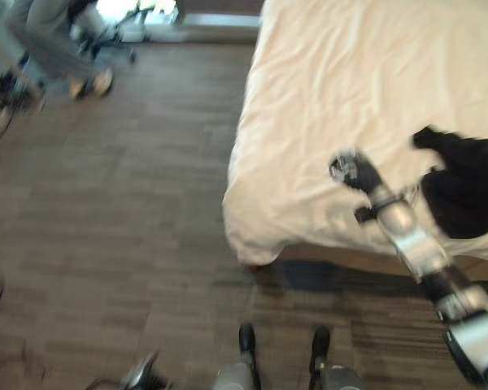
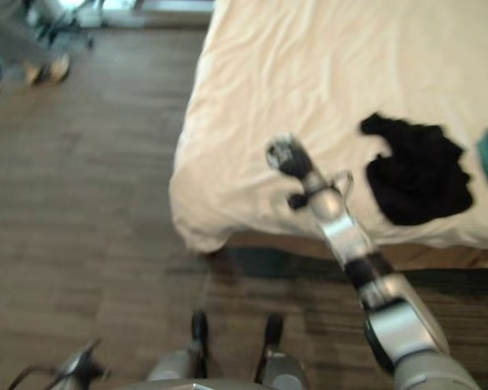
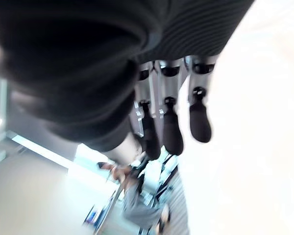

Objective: Tidy up the quilt and then pick up the clothes from the bed and put them into the laundry hamper.

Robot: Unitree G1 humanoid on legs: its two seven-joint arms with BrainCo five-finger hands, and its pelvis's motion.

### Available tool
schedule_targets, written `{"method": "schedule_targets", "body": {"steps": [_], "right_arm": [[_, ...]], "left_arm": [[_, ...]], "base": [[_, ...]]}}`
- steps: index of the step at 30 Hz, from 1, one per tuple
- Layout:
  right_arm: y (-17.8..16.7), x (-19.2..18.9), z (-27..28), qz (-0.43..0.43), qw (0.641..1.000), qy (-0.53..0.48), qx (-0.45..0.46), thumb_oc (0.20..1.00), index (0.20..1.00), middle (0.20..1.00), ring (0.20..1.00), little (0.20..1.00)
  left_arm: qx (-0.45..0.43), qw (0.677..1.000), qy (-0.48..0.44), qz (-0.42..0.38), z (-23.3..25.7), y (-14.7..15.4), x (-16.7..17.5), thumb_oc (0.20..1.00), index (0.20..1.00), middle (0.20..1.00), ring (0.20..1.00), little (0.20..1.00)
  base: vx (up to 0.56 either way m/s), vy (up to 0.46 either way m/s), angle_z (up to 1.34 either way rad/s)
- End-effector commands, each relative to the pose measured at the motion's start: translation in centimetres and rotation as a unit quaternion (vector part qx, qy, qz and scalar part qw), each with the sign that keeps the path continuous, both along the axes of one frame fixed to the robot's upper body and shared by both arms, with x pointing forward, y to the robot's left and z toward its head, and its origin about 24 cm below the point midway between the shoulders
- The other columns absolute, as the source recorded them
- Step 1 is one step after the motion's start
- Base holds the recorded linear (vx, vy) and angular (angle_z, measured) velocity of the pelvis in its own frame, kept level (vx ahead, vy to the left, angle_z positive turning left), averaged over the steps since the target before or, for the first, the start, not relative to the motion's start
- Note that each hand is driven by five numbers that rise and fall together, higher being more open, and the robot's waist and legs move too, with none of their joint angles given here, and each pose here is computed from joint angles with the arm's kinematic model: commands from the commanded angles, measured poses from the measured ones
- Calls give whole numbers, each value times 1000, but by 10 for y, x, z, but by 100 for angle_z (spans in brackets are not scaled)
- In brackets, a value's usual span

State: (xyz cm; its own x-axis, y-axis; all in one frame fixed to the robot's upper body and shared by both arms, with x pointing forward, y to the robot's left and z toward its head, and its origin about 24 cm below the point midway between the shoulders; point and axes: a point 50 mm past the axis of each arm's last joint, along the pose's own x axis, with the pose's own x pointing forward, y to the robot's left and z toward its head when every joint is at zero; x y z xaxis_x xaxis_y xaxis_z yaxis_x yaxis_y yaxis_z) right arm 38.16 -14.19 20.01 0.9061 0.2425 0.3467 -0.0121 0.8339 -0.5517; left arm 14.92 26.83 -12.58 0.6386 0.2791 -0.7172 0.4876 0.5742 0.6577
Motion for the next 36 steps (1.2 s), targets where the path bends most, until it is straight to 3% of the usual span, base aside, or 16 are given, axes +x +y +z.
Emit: {"method": "schedule_targets", "body": {"steps": [1,2,7,12,13,14,18,24,27,33,36], "right_arm": [[1,6,34,-11,998,-44,44,200,200,200,200,200],[-4,18,37,-48,997,-29,50,200,200,200,200,200],[33,24,-2,-36,998,39,19,200,200,200,200,200],[65,10,-52,13,995,99,-21,200,200,200,200,200],[86,-14,-112,66,979,183,-64,200,200,200,200,200],[91,-25,-131,88,971,213,-69,200,200,200,200,200],[100,-64,-168,161,946,280,-13,200,200,200,200,200],[65,-78,-120,190,956,190,114,200,200,200,200,200],[27,-68,-97,96,977,114,150,200,200,200,200,200],[11,-38,-83,-2,989,83,119,200,200,200,200,200],[-13,-37,-107,-72,988,114,78,200,200,200,200,200]], "left_arm": [[32,995,-93,6,33,20,50,1000,1000,1000,1000,1000],[15,991,-124,-47,41,-6,77,1000,1000,1000,1000,1000],[6,976,-174,-130,58,-48,113,1000,1000,1000,1000,1000],[-20,975,-190,-115,59,-55,114,1000,1000,1000,1000,1000],[-17,979,-164,-118,48,-57,102,1000,1000,1000,1000,1000],[-14,981,-151,-121,43,-56,96,1000,1000,1000,1000,1000],[5,989,-75,-125,21,-47,70,1000,1000,1000,1000,1000],[6,996,-29,-90,8,-32,40,1000,1000,1000,1000,1000],[1,998,-14,-63,-1,-35,25,1000,1000,1000,1000,1000],[16,997,-35,-63,8,-33,45,1000,1000,1000,1000,1000],[27,993,-49,-101,15,-40,59,1000,1000,1000,1000,1000]], "base": [[-141,-63,39],[-78,-47,26],[-84,-3,31],[-7,38,5],[45,94,8],[46,94,6],[98,131,-1],[116,135,-5],[102,205,-30],[-51,57,-70],[59,-41,-43]]}}
